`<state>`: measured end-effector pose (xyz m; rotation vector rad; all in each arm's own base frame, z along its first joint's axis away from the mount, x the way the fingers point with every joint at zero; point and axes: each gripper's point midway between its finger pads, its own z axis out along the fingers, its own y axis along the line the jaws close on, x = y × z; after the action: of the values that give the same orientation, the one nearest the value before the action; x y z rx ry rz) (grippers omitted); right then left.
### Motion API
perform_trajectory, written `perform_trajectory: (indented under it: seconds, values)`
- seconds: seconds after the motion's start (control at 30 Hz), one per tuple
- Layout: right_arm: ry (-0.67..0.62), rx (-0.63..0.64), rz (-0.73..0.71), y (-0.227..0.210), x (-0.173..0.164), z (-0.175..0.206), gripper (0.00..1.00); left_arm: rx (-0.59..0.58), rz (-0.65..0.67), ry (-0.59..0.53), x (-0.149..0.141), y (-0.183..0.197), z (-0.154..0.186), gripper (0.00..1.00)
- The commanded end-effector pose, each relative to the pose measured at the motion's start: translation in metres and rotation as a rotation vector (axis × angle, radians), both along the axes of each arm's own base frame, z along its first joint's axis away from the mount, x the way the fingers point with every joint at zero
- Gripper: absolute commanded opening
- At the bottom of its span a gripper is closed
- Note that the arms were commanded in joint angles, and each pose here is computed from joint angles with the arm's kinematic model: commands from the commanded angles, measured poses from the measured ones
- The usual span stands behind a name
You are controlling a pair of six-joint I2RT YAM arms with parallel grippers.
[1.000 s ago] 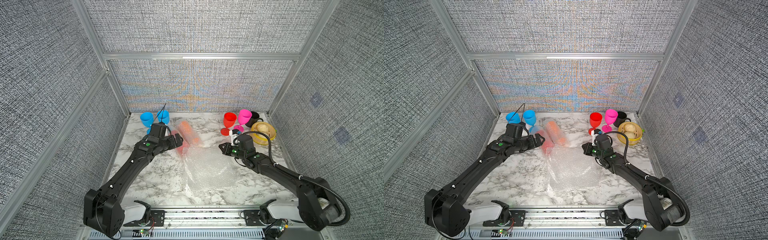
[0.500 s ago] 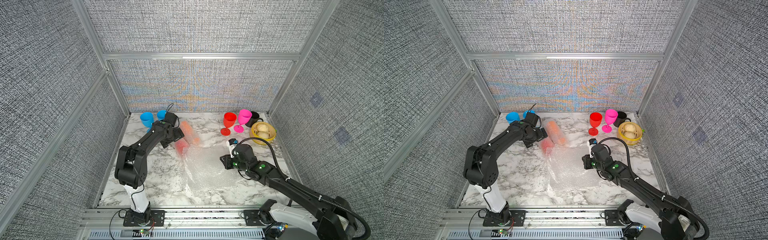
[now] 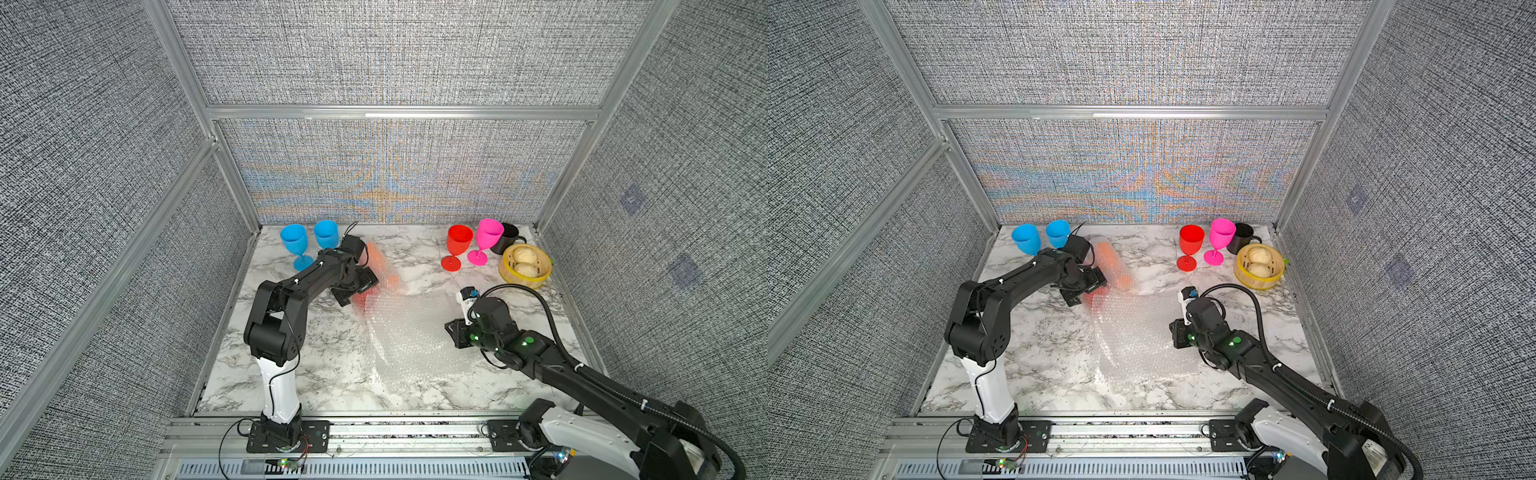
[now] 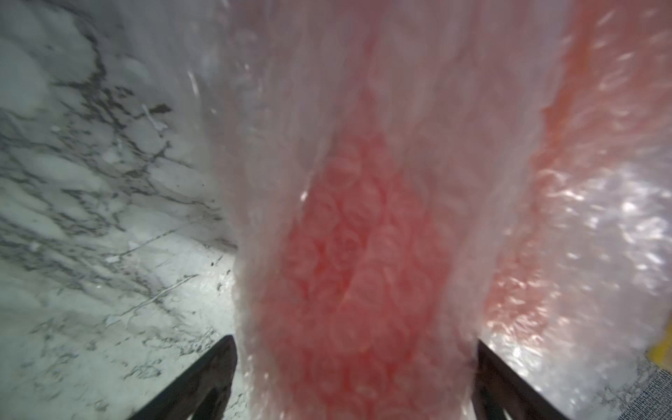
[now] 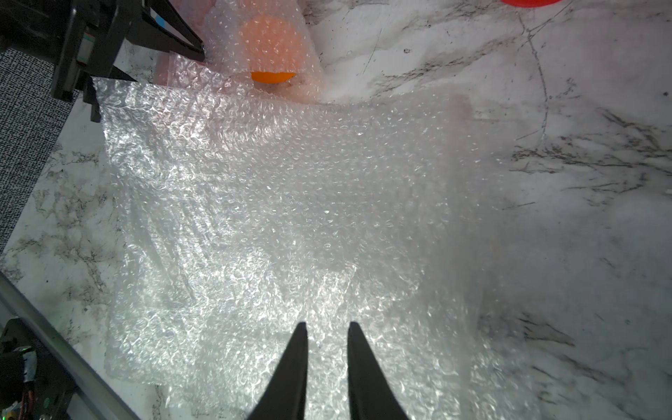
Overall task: Unpack wine glasses from bubble wrap
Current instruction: Pick up the bubble wrap from the center of the board.
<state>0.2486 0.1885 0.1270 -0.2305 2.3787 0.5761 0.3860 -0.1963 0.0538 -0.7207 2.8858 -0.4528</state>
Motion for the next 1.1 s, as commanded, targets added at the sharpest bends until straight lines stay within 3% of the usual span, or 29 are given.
perform_trajectory:
  seconds: [0.0,0.3,0.53,0.83,1.07]
  values:
    - [-0.01,0.013,0.003,0.002,0.002,0.004,0.23,0.017,0.001,0.004,0.003,0.002,-0.009,0.93]
    - [0.031,0.052,0.015,0.009,-0.003,-0.002,0.23,0.06,0.009,0.011,-0.001,0.01,-0.025,0.8]
    - [0.027,0.089,0.015,0.009,-0.007,0.007,0.23,0.112,0.004,-0.056,-0.016,0.031,0.005,0.77]
    - [0.03,0.125,0.019,0.014,-0.007,0.016,0.23,0.212,0.033,-0.154,-0.051,0.07,0.058,0.77]
    - [0.038,0.118,0.028,0.019,-0.003,0.02,0.23,0.276,0.035,-0.342,-0.058,0.095,0.132,0.76]
